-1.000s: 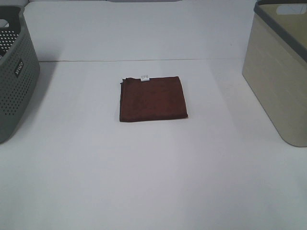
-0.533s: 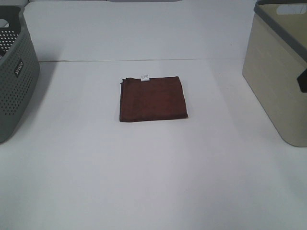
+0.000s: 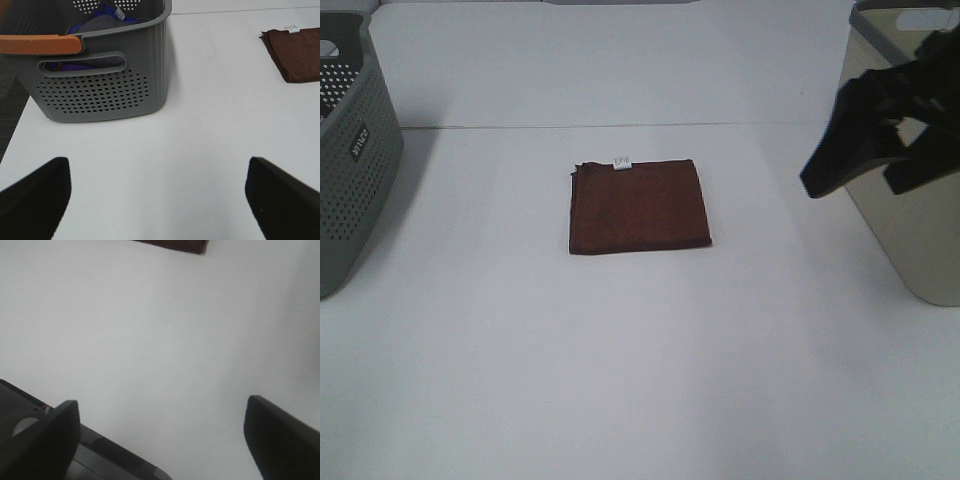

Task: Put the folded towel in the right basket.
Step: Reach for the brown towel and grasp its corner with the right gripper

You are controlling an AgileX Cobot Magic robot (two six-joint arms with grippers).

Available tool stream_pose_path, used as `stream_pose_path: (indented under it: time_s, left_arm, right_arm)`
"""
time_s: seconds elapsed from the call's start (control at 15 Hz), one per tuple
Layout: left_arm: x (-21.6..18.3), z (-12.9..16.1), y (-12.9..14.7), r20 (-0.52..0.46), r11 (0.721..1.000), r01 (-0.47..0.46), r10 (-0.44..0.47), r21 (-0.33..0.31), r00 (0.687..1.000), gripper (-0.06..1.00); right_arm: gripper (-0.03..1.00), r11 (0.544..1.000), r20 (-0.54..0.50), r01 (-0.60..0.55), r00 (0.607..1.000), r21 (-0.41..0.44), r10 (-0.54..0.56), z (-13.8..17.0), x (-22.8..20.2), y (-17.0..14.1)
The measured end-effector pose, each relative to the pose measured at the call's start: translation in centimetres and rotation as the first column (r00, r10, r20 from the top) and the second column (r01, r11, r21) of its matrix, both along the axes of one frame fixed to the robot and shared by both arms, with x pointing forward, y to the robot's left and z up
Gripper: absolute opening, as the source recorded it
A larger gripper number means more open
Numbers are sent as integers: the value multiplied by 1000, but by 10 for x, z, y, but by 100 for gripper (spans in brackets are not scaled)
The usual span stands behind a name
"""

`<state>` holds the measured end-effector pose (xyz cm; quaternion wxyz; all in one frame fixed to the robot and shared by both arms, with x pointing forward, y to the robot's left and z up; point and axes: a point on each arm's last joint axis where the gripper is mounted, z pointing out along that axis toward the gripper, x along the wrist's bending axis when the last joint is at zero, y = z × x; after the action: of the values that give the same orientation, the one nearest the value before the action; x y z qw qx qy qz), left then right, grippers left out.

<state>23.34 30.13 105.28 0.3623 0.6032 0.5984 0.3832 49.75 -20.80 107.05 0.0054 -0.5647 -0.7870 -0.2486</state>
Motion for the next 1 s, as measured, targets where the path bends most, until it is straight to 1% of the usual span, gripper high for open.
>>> stream_pose_path:
  time_s: [0.2,0.33,0.53,0.6,0.87,1.0]
  left_arm:
    - [0,0,0,0,1000,0,0,0,1000,88]
    - [0,0,0,0,1000,0,0,0,1000,88]
    - [0,0,0,0,1000,0,0,0,1000,88]
    - [0,0,0,0,1000,0,0,0,1000,88]
    - [0,0,0,0,1000,0,0,0,1000,88]
    - [0,0,0,0,1000,0,0,0,1000,88]
  right_arm:
    - [80,999,-24,-40,999,2,40,-13,34,32]
    - [79,1000,-47,-26,999,13,27,-22,62,44]
    - [77,998,-110,-15,994,59,22,-46,107,64]
    - [76,996,-152,-24,988,81,36,-62,134,76]
    - [76,995,-214,-11,976,98,32,-91,170,86]
    - [76,987,-252,46,968,157,-5,-108,187,79]
